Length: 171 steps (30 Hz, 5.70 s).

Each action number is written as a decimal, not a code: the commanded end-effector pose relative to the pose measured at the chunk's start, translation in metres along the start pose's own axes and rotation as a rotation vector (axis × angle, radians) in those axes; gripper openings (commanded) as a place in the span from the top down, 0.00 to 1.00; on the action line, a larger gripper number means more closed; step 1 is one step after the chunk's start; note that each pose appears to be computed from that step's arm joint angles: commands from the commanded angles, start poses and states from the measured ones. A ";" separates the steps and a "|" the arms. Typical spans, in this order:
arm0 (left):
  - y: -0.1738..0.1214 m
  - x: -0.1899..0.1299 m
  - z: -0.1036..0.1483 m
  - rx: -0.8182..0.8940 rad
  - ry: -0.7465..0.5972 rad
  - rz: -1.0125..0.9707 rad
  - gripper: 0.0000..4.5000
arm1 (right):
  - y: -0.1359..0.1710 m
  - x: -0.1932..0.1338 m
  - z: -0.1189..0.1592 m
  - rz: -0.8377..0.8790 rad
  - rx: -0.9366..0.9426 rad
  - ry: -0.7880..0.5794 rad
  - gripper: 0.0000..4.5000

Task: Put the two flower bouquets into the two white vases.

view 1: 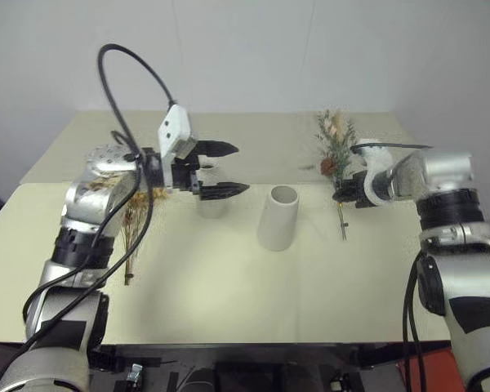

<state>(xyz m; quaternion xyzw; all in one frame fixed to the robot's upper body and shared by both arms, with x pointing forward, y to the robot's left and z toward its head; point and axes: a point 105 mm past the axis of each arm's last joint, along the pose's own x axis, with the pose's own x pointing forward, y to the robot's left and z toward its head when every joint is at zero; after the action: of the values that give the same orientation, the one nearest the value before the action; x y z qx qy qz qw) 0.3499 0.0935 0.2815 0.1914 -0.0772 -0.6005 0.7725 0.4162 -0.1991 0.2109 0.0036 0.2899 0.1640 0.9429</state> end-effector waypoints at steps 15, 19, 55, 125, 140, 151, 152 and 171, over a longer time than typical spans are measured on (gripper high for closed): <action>0.002 0.014 0.001 0.018 0.062 -0.161 0.00 | 0.091 -0.107 0.089 0.244 -0.270 -1.016 0.99; 0.003 0.016 -0.002 0.016 0.107 -0.171 0.00 | 0.113 -0.107 0.082 0.334 -0.300 -1.029 0.99; 0.005 0.020 -0.011 -0.028 0.179 -0.148 0.00 | 0.128 -0.082 0.059 0.329 -0.365 -0.984 0.99; 0.016 -0.048 -0.013 -0.115 0.227 0.181 0.00 | 0.138 -0.124 -0.002 0.680 -0.475 -0.646 0.00; 0.020 -0.127 -0.056 -0.501 0.563 0.789 0.00 | 0.191 -0.101 0.001 0.942 -0.548 -0.515 0.00; 0.022 -0.157 -0.105 -0.860 0.790 1.070 0.00 | 0.192 -0.085 0.000 0.899 -0.626 -0.421 0.00; 0.023 -0.157 -0.107 -0.875 0.797 1.076 0.00 | 0.192 -0.085 0.000 0.898 -0.628 -0.421 0.00; 0.003 -0.156 -0.157 -1.321 1.008 1.126 0.00 | 0.193 -0.084 0.001 0.896 -0.670 -0.408 0.00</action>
<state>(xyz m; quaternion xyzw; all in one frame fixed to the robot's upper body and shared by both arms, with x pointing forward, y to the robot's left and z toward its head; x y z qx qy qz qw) 0.3616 0.2733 0.1432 -0.1071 0.5451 0.0742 0.8282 0.2940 -0.0429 0.2680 -0.1339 0.0245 0.6231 0.7702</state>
